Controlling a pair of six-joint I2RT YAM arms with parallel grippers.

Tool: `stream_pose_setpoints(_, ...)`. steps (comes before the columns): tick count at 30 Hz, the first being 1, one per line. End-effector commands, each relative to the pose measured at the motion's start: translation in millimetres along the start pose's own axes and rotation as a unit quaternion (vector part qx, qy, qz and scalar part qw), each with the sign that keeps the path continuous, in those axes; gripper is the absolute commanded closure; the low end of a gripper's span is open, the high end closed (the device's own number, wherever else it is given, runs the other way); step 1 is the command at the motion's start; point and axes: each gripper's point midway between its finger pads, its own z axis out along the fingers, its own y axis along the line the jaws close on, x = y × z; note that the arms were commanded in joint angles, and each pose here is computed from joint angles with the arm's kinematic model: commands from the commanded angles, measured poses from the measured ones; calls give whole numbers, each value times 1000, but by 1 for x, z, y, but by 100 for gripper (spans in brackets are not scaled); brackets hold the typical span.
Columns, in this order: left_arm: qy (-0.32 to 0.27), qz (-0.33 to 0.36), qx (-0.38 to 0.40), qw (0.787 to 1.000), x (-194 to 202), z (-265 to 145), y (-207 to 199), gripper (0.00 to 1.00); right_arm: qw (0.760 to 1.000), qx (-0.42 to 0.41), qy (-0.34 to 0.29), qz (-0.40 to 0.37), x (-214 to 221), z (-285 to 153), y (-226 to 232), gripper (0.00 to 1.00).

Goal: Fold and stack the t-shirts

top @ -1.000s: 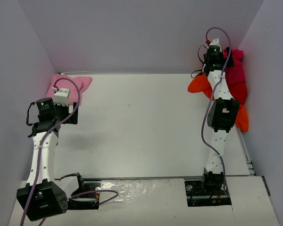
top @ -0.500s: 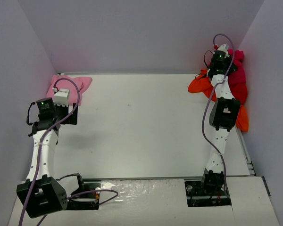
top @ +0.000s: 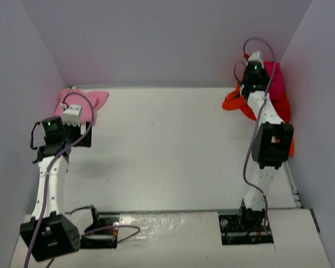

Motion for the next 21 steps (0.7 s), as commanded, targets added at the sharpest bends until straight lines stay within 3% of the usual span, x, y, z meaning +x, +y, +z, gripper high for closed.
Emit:
stream_pose_setpoints(1,-68,11,4,998,-38,-13,-1,3,973,-17,-158,167,-99,-110,-109,100)
stream_pose_setpoints(6,-87,13,14,996,-53,-17,-5,3,923,-184,-250,228,-119,-192,-118,100)
stream_pose_setpoints(11,-106,10,19,994,-69,-22,-6,3,867,-348,-282,219,-108,-260,-90,100)
stream_pose_setpoints(15,-113,9,22,993,-72,-25,-8,3,801,-497,-289,167,-87,-313,-49,100)
stream_pose_setpoints(17,-113,11,22,993,-70,-26,-9,3,748,-587,-284,121,-65,-348,-27,100)
stream_pose_setpoints(21,-106,16,25,994,-61,-22,-11,3,685,-681,-251,68,-26,-389,-7,100)
